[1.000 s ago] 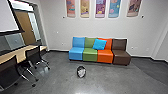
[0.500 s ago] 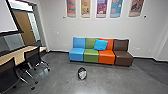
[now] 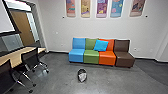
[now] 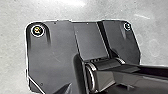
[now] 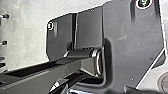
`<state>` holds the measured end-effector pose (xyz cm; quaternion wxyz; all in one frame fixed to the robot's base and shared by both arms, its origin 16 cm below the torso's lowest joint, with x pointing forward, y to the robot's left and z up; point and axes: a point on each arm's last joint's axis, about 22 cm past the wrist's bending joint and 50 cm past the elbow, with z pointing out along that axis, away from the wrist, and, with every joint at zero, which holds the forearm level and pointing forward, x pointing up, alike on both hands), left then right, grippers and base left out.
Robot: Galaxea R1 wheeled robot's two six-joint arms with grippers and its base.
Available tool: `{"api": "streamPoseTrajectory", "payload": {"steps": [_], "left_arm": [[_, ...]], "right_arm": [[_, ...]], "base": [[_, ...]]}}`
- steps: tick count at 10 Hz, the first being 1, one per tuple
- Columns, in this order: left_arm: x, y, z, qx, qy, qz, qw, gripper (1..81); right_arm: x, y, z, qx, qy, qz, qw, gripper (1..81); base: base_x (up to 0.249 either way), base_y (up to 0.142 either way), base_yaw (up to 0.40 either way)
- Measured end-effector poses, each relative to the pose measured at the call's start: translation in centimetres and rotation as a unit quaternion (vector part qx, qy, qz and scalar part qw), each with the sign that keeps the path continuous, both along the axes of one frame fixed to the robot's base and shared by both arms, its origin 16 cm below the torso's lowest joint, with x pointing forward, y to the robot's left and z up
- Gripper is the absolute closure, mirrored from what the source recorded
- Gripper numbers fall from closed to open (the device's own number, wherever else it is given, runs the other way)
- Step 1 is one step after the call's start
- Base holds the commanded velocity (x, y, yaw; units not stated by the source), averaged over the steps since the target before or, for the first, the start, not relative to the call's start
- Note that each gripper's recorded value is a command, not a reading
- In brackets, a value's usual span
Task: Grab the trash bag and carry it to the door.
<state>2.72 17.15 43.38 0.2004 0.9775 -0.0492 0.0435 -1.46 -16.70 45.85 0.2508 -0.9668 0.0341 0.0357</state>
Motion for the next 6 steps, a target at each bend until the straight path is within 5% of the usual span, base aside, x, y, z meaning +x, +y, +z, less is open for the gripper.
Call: {"api": "streamPoseTrajectory", "payload": {"steps": [6], "left_arm": [[0.02,0.05,-0.01,0.001,0.0,0.0,1.0,1.0]], "right_arm": [[0.0,0.06,-0.01,0.0,0.0,0.0,1.0,1.0]], "base": [[0.149,0.058,0.0]]}}
